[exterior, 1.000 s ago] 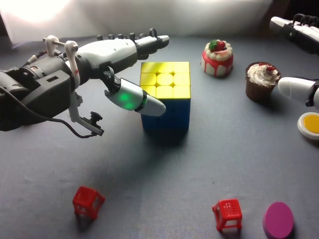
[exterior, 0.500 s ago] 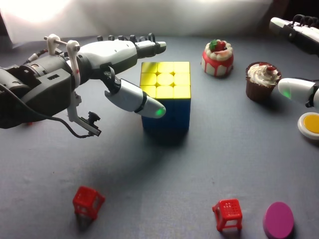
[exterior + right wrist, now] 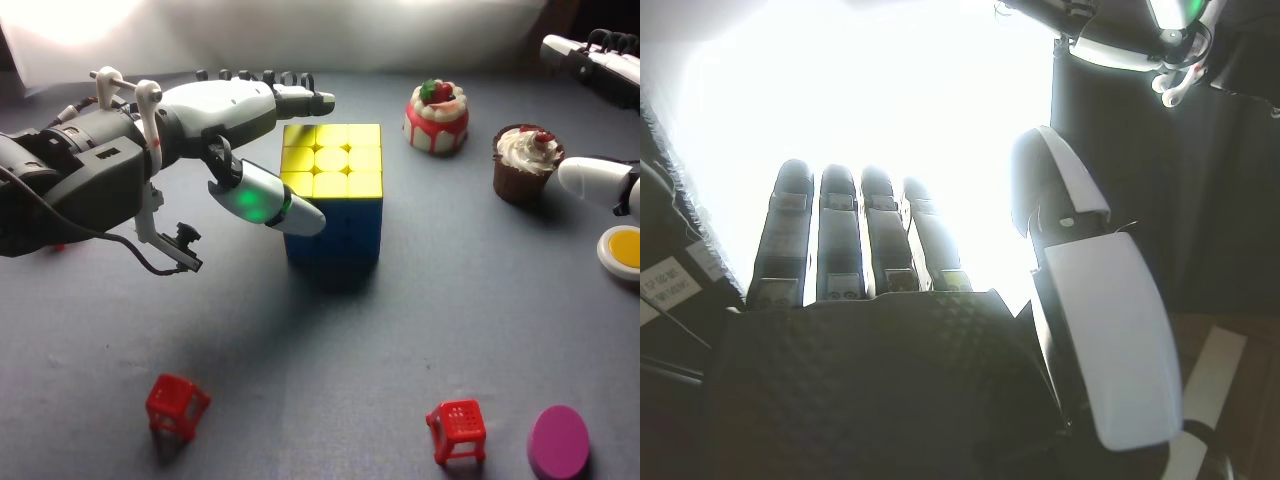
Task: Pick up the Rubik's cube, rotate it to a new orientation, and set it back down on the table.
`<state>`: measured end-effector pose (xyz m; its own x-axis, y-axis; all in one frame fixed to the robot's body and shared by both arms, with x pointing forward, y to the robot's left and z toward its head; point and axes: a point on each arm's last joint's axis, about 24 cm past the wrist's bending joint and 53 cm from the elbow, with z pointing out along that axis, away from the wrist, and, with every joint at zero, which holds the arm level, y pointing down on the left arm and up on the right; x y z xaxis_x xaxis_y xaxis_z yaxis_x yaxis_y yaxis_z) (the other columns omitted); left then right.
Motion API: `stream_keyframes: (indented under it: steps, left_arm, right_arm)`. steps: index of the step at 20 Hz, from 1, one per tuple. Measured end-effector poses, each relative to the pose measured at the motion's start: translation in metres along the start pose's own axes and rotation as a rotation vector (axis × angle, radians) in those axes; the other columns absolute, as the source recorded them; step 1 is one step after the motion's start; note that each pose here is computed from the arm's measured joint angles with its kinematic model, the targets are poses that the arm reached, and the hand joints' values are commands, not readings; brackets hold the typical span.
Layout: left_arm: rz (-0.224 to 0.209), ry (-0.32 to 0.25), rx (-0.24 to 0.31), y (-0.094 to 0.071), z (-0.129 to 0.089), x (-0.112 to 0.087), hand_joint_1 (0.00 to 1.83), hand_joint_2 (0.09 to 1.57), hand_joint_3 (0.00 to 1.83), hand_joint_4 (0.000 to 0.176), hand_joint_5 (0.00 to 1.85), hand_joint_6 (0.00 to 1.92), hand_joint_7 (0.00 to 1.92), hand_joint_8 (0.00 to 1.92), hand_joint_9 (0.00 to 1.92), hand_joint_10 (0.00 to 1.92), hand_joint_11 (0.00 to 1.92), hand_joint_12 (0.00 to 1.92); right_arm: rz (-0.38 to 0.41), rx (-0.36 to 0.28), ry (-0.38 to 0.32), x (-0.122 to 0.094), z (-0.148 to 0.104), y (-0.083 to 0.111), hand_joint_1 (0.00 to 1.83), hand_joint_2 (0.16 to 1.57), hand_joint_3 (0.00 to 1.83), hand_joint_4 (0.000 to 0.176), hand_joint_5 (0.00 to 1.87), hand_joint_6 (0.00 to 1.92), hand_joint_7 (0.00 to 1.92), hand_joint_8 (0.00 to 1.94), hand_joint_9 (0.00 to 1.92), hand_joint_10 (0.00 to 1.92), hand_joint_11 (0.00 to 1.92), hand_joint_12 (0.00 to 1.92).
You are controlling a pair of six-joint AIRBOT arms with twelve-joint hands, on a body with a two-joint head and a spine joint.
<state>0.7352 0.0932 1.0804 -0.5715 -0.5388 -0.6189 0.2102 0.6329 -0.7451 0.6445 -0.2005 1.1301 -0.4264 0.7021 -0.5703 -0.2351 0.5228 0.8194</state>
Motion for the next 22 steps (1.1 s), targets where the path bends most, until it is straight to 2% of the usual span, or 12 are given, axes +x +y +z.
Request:
stream_keyframes:
  steps: [1, 2, 7, 10, 12, 13, 15, 16, 17, 18, 21, 22]
  left_arm:
    - [0.0, 0.0, 0.0, 0.0, 0.0, 0.0, 0.8, 0.93, 0.0, 0.0, 0.23, 0.02, 0.25, 0.02, 0.16, 0.51, 0.0, 1.66]
    - [0.0, 0.0, 0.0, -0.0001, 0.0, 0.0002, 0.83, 0.94, 0.0, 0.0, 0.29, 0.05, 0.39, 0.1, 0.07, 1.06, 0.0, 1.75]
    - [0.001, -0.002, 0.004, -0.0012, 0.0, -0.0001, 0.84, 0.98, 0.0, 0.0, 0.45, 0.1, 0.52, 0.27, 0.24, 1.15, 0.01, 1.8]
    - [0.002, -0.009, 0.014, -0.0035, -0.0001, -0.0019, 0.87, 1.03, 0.0, 0.0, 0.47, 0.27, 0.33, 1.16, 0.28, 1.56, 0.19, 1.92]
    - [-0.006, -0.01, 0.013, -0.0031, -0.0001, -0.0021, 0.91, 1.01, 0.0, 0.0, 0.34, 0.67, 0.13, 1.57, 0.15, 1.87, 0.23, 1.92]
    - [-0.005, -0.01, 0.013, -0.0024, -0.0003, -0.0016, 0.92, 0.99, 0.0, 0.0, 0.28, 0.84, 0.09, 1.56, 0.1, 1.86, 0.19, 1.92]
    - [-0.011, -0.003, 0.002, 0.0005, -0.0005, 0.0003, 0.88, 0.93, 0.0, 0.0, 0.14, 1.02, 0.23, 0.94, 0.15, 1.33, 0.04, 1.86]
    - [-0.012, -0.002, 0.0, 0.0009, -0.0005, 0.0005, 0.86, 0.88, 0.0, 0.006, 0.11, 0.69, 0.29, 0.6, 0.18, 1.02, 0.01, 1.68]
    - [-0.012, -0.002, -0.001, 0.0011, -0.0005, 0.0006, 0.85, 0.85, 0.0, 0.06, 0.11, 0.37, 0.32, 0.35, 0.19, 0.84, 0.0, 1.59]
    - [-0.012, -0.002, -0.001, 0.0011, -0.0005, 0.0007, 0.85, 0.84, 0.0, 0.076, 0.08, 0.17, 0.26, 0.14, 0.12, 0.63, 0.0, 1.46]
    - [-0.008, 0.0, -0.001, 0.0011, -0.0005, 0.001, 0.8, 0.83, 0.0, 0.111, 0.0, 0.0, 0.03, 0.0, 0.03, 0.16, 0.0, 1.14]
    - [-0.007, 0.0, 0.001, 0.0008, -0.0005, 0.0011, 0.75, 0.81, 0.0, 0.141, 0.0, 0.0, 0.01, 0.0, 0.01, 0.03, 0.0, 1.0]
  right_arm:
    - [0.001, 0.001, -0.001, -0.0002, 0.0, -0.0001, 0.54, 1.35, 0.0, 0.0, 0.0, 0.0, 0.0, 0.0, 0.0, 0.0, 0.0, 0.0]
    - [0.001, 0.001, -0.001, -0.0002, 0.0, -0.0002, 0.57, 1.35, 0.0, 0.0, 0.0, 0.0, 0.0, 0.0, 0.0, 0.0, 0.0, 0.0]
    - [0.0, 0.003, 0.0, 0.0002, -0.0006, -0.0013, 0.54, 1.34, 0.0, 0.0, 0.0, 0.0, 0.0, 0.0, 0.0, 0.0, 0.0, 0.0]
    - [-0.001, 0.011, 0.004, 0.0012, -0.0017, -0.0039, 0.55, 1.36, 0.0, 0.0, 0.0, 0.0, 0.0, 0.0, 0.0, 0.0, 0.0, 0.0]
    - [0.001, 0.01, 0.001, 0.0007, -0.0017, -0.0037, 0.55, 1.35, 0.0, 0.0, 0.0, 0.0, 0.0, 0.0, 0.0, 0.0, 0.0, 0.0]
    - [0.001, 0.01, 0.001, 0.0007, -0.0017, -0.0037, 0.55, 1.35, 0.0, 0.0, 0.0, 0.0, 0.0, 0.0, 0.0, 0.0, 0.0, 0.0]
    - [0.002, 0.009, -0.001, 0.0002, -0.0017, -0.0036, 0.54, 1.36, 0.0, 0.0, 0.0, 0.0, 0.0, 0.0, 0.0, 0.0, 0.0, 0.0]
    - [0.001, 0.009, -0.001, 0.0002, -0.0017, -0.0035, 0.55, 1.36, 0.01, 0.0, 0.0, 0.0, 0.0, 0.0, 0.0, 0.0, 0.0, 0.0]
    - [0.002, 0.009, -0.001, 0.0002, -0.0017, -0.0035, 0.58, 1.36, 0.0, 0.0, 0.0, 0.0, 0.0, 0.0, 0.0, 0.0, 0.0, 0.0]
    - [0.001, 0.008, -0.001, 0.0002, -0.0017, -0.0034, 0.55, 1.36, 0.0, 0.0, 0.0, 0.0, 0.0, 0.0, 0.0, 0.0, 0.0, 0.0]
    - [0.002, 0.009, -0.002, 0.0, -0.0017, -0.0034, 0.58, 1.37, 0.0, 0.0, 0.0, 0.0, 0.0, 0.0, 0.0, 0.0, 0.0, 0.0]
    - [0.003, 0.009, -0.002, 0.0001, -0.0017, -0.0034, 0.55, 1.37, 0.0, 0.0, 0.0, 0.0, 0.0, 0.0, 0.0, 0.0, 0.0, 0.0]
